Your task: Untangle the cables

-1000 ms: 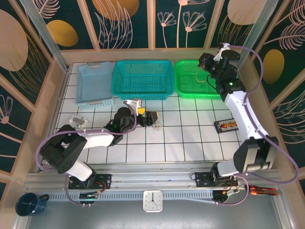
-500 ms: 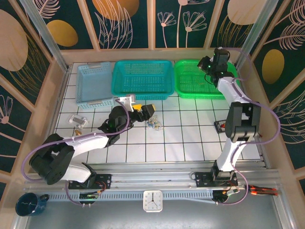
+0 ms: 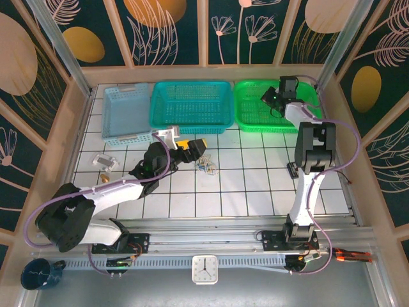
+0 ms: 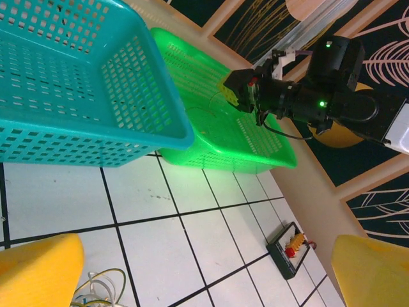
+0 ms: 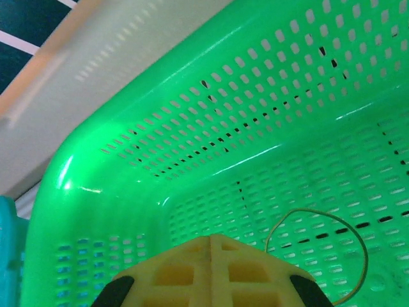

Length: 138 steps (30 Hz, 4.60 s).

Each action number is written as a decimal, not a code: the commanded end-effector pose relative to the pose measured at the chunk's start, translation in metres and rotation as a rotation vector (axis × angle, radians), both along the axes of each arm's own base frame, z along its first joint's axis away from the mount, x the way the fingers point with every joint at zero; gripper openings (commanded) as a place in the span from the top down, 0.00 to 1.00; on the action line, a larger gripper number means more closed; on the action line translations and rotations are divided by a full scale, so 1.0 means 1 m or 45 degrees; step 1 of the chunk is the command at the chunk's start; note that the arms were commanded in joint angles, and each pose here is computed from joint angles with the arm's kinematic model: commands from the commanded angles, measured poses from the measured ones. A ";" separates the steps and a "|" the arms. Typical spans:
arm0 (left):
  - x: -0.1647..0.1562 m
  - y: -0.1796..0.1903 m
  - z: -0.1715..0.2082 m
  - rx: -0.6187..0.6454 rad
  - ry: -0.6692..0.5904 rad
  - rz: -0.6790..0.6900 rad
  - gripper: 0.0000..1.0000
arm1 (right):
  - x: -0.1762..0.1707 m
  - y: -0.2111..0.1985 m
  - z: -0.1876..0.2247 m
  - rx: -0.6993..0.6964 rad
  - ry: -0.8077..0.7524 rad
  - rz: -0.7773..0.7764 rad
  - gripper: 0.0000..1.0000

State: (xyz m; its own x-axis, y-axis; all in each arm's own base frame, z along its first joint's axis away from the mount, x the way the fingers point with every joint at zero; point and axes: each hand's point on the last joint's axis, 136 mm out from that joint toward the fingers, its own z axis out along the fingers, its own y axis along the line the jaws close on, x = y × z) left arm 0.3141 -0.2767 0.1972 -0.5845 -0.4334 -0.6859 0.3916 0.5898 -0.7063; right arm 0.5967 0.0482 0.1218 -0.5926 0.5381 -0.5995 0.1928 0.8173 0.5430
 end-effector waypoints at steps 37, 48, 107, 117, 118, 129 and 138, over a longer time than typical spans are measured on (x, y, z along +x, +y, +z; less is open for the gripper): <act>-0.005 -0.001 -0.003 -0.052 -0.015 -0.017 0.01 | -0.064 0.009 0.034 0.011 -0.067 -0.004 1.00; -0.009 0.005 -0.004 -0.045 -0.011 -0.001 0.01 | -0.041 -0.006 0.034 -0.067 -0.092 -0.033 1.00; -0.020 0.047 -0.041 0.011 0.163 0.206 0.01 | -0.321 0.211 -0.049 0.049 0.176 0.737 0.61; -0.020 0.045 -0.040 -0.003 0.165 0.196 0.01 | -0.322 0.225 -0.067 0.042 0.217 0.770 0.61; -0.020 0.045 -0.040 -0.003 0.167 0.197 0.01 | -0.322 0.225 -0.069 0.039 0.220 0.770 0.61; -0.019 0.043 -0.039 -0.016 0.167 0.188 0.01 | -0.319 0.231 -0.069 0.045 0.212 0.793 0.87; -0.020 0.043 -0.037 -0.025 0.163 0.188 0.01 | -0.312 0.235 -0.044 0.037 0.132 0.807 1.00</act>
